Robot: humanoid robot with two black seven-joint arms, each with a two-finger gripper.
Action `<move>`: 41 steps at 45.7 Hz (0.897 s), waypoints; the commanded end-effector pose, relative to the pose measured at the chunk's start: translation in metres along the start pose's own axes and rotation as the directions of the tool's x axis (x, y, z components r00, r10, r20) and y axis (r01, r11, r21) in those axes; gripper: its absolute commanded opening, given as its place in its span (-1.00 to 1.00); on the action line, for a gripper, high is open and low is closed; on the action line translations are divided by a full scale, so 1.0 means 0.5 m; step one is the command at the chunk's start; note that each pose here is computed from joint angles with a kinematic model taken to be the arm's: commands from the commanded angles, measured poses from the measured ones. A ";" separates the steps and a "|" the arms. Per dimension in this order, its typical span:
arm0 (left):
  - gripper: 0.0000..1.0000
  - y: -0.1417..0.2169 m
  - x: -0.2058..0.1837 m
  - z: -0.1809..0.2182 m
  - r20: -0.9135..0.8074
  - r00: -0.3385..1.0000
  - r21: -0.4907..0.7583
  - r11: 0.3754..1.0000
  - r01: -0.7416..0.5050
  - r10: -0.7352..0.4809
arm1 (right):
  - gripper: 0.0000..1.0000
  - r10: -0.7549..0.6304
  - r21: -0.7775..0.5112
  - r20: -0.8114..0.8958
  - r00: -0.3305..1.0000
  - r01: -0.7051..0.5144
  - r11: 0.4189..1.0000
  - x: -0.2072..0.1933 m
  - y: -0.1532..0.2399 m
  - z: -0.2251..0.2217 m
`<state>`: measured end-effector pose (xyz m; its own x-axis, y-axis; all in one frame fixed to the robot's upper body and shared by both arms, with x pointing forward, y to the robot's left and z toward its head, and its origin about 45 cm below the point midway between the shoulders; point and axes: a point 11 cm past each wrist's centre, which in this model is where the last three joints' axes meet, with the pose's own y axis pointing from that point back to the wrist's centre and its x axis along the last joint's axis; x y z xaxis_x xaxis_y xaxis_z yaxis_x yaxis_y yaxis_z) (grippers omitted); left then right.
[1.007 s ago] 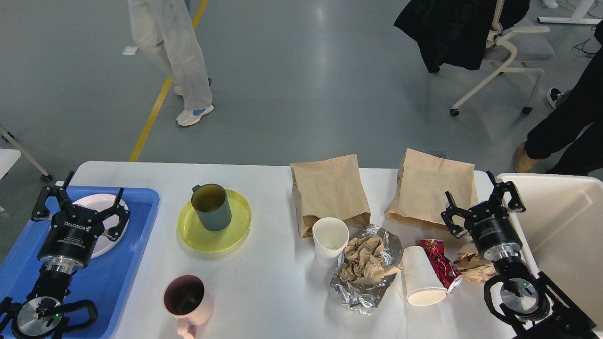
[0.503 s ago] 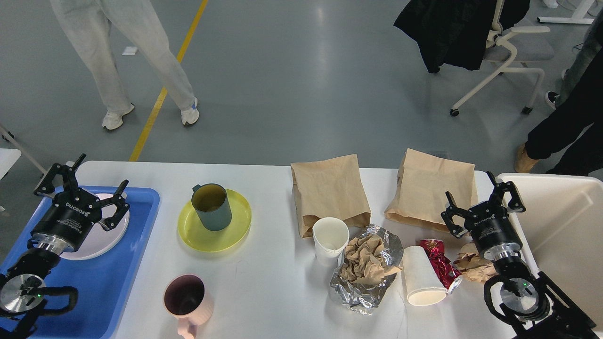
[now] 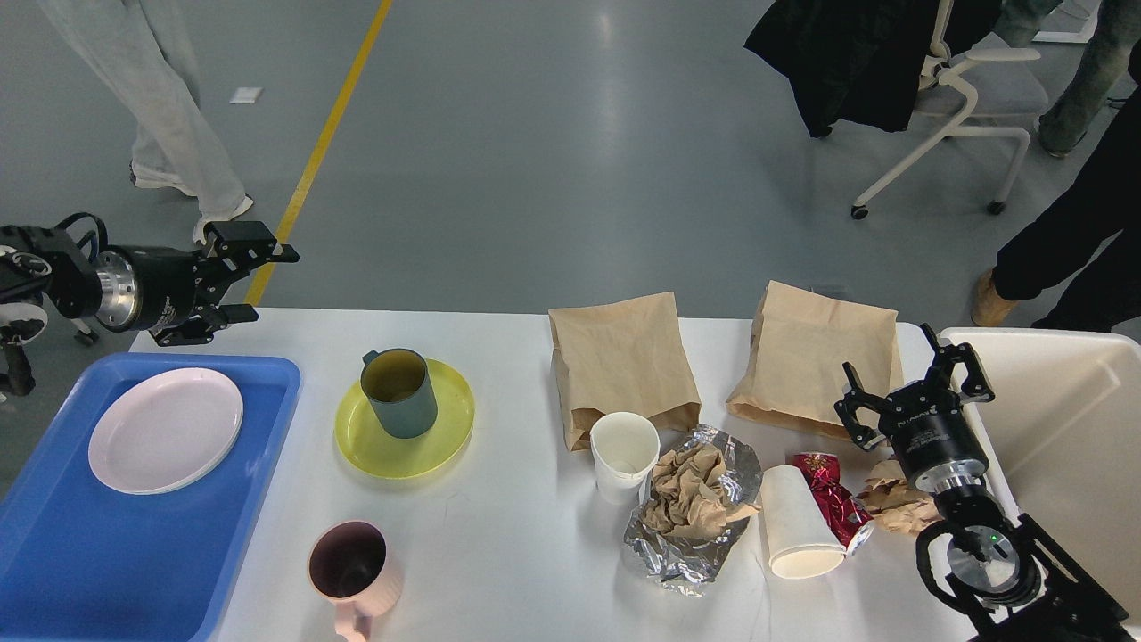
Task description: Tidy desktop
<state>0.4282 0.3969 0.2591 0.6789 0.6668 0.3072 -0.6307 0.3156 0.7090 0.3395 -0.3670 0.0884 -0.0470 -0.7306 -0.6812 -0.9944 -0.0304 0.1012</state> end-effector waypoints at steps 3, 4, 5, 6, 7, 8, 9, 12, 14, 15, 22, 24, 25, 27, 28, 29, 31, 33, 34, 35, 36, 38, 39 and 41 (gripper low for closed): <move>0.93 -0.031 -0.029 0.102 0.286 0.953 0.170 0.984 0.054 -0.102 | 1.00 0.001 0.000 0.000 1.000 -0.001 1.000 0.001 0.001 0.000; 0.93 -0.035 -0.038 0.116 0.310 0.942 0.186 0.980 0.070 -0.126 | 1.00 -0.001 0.000 0.000 1.000 0.001 1.000 0.000 0.001 0.000; 0.93 -0.038 -0.044 0.131 0.335 0.931 0.204 0.976 0.082 -0.148 | 1.00 -0.001 0.000 0.000 1.000 0.001 1.000 0.000 0.001 0.000; 0.93 -0.040 -0.051 0.142 0.359 0.917 0.233 0.968 0.092 -0.173 | 1.00 -0.001 0.000 0.000 1.000 0.001 1.000 0.000 0.001 0.000; 0.93 -0.038 -0.056 0.154 0.382 0.902 0.266 0.959 0.102 -0.202 | 1.00 -0.001 0.000 0.000 1.000 0.001 1.000 0.000 0.001 0.000; 0.93 -0.034 -0.058 0.164 0.401 0.888 0.301 0.948 0.106 -0.227 | 1.00 -0.001 0.000 0.000 1.000 0.001 1.000 0.000 0.001 0.000; 0.93 -0.028 -0.060 0.183 0.421 0.872 0.328 0.938 0.111 -0.250 | 1.00 -0.001 0.000 0.000 1.000 0.001 1.000 0.000 0.001 0.000; 0.93 -0.008 -0.077 0.229 0.454 0.822 0.411 0.900 0.149 -0.343 | 1.00 -0.001 0.000 0.000 1.000 0.001 1.000 0.000 0.001 0.000; 0.93 0.005 -0.094 0.251 0.454 0.791 0.456 0.869 0.190 -0.411 | 1.00 -0.001 0.000 0.000 1.000 0.001 1.000 0.000 0.001 0.000; 0.93 0.015 -0.102 0.265 0.451 0.774 0.475 0.854 0.212 -0.443 | 1.00 -0.001 0.000 0.000 1.000 0.001 1.000 0.000 0.001 0.000; 0.93 0.093 -0.156 0.362 0.496 0.700 0.484 0.833 0.267 -0.513 | 1.00 0.002 -0.001 -0.001 1.000 -0.002 1.000 0.002 0.001 0.000; 0.93 0.113 -0.174 0.369 0.500 0.682 0.506 0.819 0.270 -0.534 | 1.00 0.001 -0.001 0.000 1.000 -0.001 1.000 0.001 0.001 0.000; 0.93 0.122 -0.184 0.372 0.501 0.672 0.522 0.810 0.267 -0.545 | 1.00 0.000 -0.001 0.001 1.000 0.000 1.000 0.001 0.001 0.002; 0.93 0.139 -0.208 0.376 0.490 0.662 0.544 0.792 0.276 -0.567 | 1.00 0.002 -0.001 0.001 1.000 -0.002 1.000 0.001 0.001 0.002; 0.93 0.149 -0.222 0.378 0.475 0.667 0.537 0.789 0.297 -0.574 | 1.00 0.000 -0.001 0.001 1.000 0.000 1.000 0.001 0.001 0.002; 0.93 0.157 -0.232 0.381 0.464 0.683 0.514 0.799 0.310 -0.564 | 1.00 0.000 -0.001 0.001 1.000 0.000 1.000 0.001 0.001 0.002; 0.93 0.172 -0.249 0.385 0.439 0.721 0.463 0.822 0.331 -0.537 | 1.00 0.000 -0.001 0.001 1.000 0.000 1.000 0.000 0.000 0.001; 0.93 0.187 -0.265 0.374 0.403 0.758 0.430 0.837 0.339 -0.514 | 1.00 0.000 -0.001 0.001 1.000 0.000 1.000 0.000 0.000 0.001; 0.93 0.196 -0.272 0.371 0.391 0.774 0.418 0.845 0.334 -0.499 | 1.00 0.000 -0.001 0.001 1.000 0.000 1.000 0.000 0.000 0.001; 0.93 0.203 -0.281 0.365 0.376 0.787 0.409 0.850 0.333 -0.489 | 1.00 0.002 -0.001 0.001 1.000 -0.002 1.000 0.001 0.001 0.002; 0.93 0.210 -0.289 0.361 0.367 0.797 0.401 0.855 0.330 -0.480 | 1.00 0.000 -0.001 0.001 1.000 0.000 1.000 0.001 0.000 0.001; 0.93 0.225 -0.305 0.351 0.348 0.808 0.400 0.855 0.330 -0.475 | 1.00 0.000 -0.001 0.001 1.000 0.000 1.000 0.001 0.000 0.001; 0.93 0.232 -0.314 0.349 0.342 0.809 0.398 0.854 0.335 -0.477 | 1.00 0.000 -0.001 0.001 1.000 0.000 1.000 0.000 0.000 0.001; 0.93 0.248 -0.326 0.347 0.336 0.812 0.392 0.854 0.341 -0.478 | 1.00 0.002 -0.001 0.001 1.000 -0.002 1.000 0.001 0.000 0.001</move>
<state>0.3321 0.2113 0.4036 0.9844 0.1176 0.1306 -0.1534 0.2125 0.9650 0.3392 -0.3667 0.0878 -0.0480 -0.7301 -0.6817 -0.9943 -0.0304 0.1026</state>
